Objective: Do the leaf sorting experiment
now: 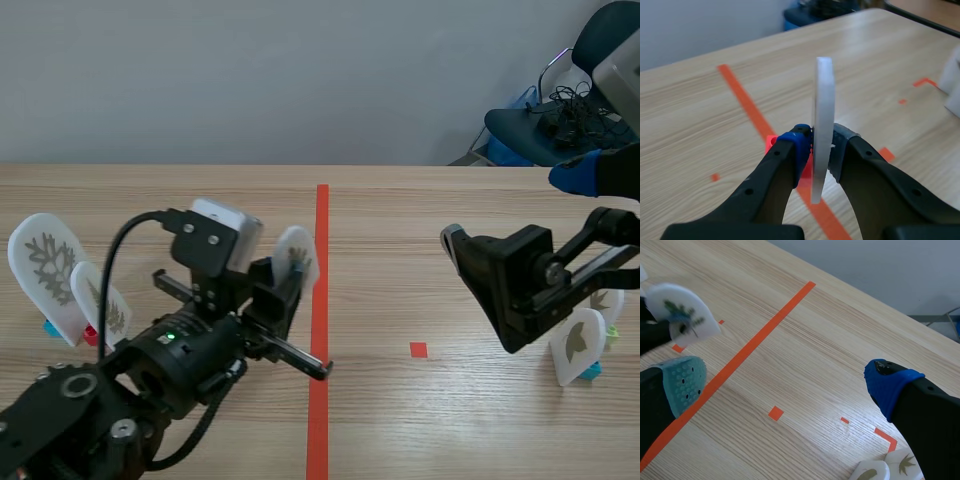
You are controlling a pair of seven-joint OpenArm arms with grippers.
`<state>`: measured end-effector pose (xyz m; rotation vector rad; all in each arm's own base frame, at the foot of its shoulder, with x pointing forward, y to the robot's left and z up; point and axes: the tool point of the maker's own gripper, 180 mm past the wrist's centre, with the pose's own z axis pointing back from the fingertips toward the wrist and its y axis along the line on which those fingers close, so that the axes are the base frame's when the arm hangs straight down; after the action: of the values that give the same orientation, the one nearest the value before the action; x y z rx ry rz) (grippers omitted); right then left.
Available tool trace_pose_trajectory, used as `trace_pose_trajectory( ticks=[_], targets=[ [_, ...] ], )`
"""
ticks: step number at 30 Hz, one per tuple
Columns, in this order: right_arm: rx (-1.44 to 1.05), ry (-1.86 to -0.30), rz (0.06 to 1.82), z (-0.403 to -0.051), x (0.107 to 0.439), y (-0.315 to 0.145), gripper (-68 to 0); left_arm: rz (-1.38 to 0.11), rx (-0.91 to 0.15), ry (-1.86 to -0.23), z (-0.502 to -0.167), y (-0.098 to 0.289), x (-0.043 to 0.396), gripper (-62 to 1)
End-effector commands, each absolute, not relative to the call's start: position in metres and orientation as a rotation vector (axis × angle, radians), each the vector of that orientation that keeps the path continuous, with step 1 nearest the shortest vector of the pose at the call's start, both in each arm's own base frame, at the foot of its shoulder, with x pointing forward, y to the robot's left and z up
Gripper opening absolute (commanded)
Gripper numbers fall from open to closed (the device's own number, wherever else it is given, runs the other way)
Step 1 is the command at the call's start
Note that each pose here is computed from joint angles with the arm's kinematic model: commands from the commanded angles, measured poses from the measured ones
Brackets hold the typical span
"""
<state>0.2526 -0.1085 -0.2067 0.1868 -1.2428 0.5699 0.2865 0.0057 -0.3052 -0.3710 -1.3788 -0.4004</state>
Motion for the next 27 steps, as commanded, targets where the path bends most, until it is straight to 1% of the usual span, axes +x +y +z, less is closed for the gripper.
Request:
trace_pose_trajectory(
  ticks=[1, 4, 6, 10, 13, 16, 20, 27],
  targets=[
    [0.184, -1.27, 0.562, -0.2, 0.256, -0.11, 0.4, -0.316, -0.29, -1.339, -0.323, 0.041, 0.287, -50.9],
    [0.184, -1.27, 0.562, -0.2, 0.256, -0.11, 0.4, -0.186, -0.192, -1.303, -0.336, 0.089, 0.281, -50.9],
    [0.184, -1.27, 0.562, -0.2, 0.256, -0.11, 0.4, -0.11, -0.153, -1.28, -0.343, 0.115, 0.273, -50.9],
    [0.184, -1.27, 0.562, -0.2, 0.256, -0.11, 0.4, -0.04, -0.077, -1.292, -0.343, 0.152, 0.264, -50.9],
    [0.184, -1.27, 0.562, -0.2, 0.256, -0.11, 0.4, -0.019, -0.059, -1.298, -0.342, 0.163, 0.264, -50.9],
    [0.184, -1.27, 0.562, -0.2, 0.256, -0.11, 0.4, -0.017, -0.057, -1.297, -0.343, 0.163, 0.265, -50.9],
    [0.184, -1.27, 0.562, -0.2, 0.256, -0.11, 0.4, -0.011, -0.049, -1.286, -0.351, 0.166, 0.261, -50.9],
    [0.184, -1.27, 0.562, -0.2, 0.256, -0.11, 0.4, -0.008, -0.018, -1.243, -0.376, 0.177, 0.25, -50.9]
  ],
)
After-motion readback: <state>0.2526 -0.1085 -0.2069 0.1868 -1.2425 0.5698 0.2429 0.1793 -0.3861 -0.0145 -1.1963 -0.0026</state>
